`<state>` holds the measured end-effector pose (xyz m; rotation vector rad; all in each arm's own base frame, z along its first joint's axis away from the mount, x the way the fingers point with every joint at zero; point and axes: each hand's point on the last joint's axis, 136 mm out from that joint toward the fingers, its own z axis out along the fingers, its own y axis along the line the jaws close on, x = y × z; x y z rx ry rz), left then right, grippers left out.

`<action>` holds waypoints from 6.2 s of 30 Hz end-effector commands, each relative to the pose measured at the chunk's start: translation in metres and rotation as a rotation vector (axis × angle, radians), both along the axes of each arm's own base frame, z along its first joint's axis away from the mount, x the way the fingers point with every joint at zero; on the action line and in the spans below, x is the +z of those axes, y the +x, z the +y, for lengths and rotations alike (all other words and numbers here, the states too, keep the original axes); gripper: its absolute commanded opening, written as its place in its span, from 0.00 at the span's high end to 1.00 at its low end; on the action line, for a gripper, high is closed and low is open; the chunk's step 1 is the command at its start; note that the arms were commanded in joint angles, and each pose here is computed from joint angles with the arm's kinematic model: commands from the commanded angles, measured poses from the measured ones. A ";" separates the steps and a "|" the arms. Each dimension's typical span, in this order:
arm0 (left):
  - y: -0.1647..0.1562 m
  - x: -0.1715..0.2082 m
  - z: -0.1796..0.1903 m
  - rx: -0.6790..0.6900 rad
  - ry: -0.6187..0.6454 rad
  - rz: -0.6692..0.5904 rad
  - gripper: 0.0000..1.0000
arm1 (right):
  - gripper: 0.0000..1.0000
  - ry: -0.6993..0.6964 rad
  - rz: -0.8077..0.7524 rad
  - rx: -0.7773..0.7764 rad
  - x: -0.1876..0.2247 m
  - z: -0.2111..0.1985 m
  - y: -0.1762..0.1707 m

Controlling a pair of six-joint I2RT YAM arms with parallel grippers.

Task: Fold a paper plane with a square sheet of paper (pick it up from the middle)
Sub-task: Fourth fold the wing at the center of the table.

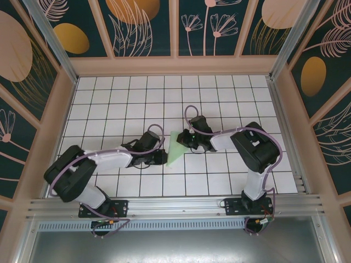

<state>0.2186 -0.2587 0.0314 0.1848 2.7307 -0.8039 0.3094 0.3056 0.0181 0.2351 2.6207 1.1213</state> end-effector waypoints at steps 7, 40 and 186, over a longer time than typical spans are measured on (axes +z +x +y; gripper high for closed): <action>0.016 0.072 -0.046 0.022 -0.306 0.026 0.79 | 0.92 -0.107 0.088 -0.046 -0.036 -0.022 -0.018; -0.043 -0.046 0.021 0.101 -0.037 0.250 0.82 | 0.91 -0.141 0.113 -0.061 -0.047 -0.028 -0.024; -0.024 -0.075 0.007 0.066 0.018 0.233 0.88 | 0.90 -0.160 -0.006 -0.227 -0.024 -0.093 0.002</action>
